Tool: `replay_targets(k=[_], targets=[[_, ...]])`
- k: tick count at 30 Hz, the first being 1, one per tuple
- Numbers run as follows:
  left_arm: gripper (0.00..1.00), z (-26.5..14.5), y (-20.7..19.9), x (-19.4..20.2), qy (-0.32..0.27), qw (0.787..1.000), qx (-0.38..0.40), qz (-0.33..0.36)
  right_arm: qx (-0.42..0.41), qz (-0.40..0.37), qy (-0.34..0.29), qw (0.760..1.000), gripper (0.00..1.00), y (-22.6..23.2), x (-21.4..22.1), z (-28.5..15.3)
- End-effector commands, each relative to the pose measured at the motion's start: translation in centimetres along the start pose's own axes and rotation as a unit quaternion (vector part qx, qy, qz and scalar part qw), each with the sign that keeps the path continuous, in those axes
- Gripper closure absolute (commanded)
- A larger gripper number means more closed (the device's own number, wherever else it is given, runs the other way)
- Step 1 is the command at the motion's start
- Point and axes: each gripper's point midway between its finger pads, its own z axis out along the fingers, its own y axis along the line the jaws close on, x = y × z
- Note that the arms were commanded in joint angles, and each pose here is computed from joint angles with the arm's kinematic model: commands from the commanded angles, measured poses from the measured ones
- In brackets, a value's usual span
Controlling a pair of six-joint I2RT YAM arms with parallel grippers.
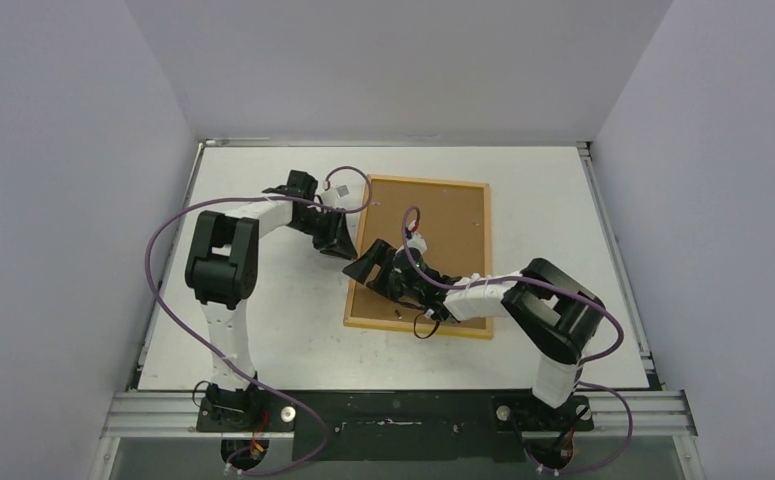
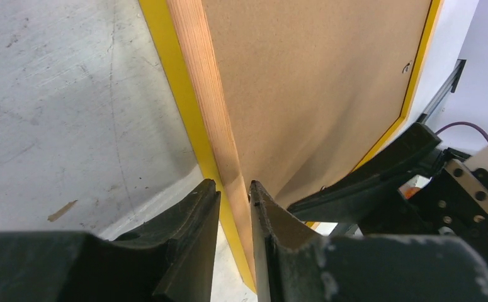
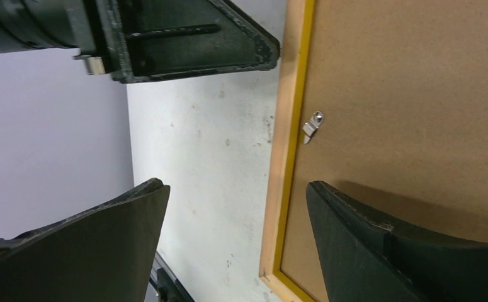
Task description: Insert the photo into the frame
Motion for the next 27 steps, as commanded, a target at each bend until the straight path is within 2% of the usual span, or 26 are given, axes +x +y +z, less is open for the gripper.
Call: replay_targets(k=[1, 10, 16, 27], targets=[[0.77, 0.1, -0.8, -2.0, -0.018, 0.999, 0.019, 0.024, -0.035, 0.013, -0.009, 0.999, 0.18, 2.1, -0.4, 0.9], [0.81, 1.1, 0.3, -1.1, 0.004, 1.000, 0.008, 0.010, -0.026, 0.027, -0.015, 0.999, 0.18, 1.4, 0.0, 1.8], [0.88, 1.4, 0.5, -0.6, 0.011, 1.000, 0.011, 0.000, -0.019, 0.016, -0.020, 0.999, 0.17, 1.7, -0.1, 2.4], [0.89, 1.1, 0.2, -0.7, 0.005, 1.000, 0.008, 0.007, 0.008, -0.004, -0.039, 0.999, 0.17, 1.3, -0.8, 2.9]])
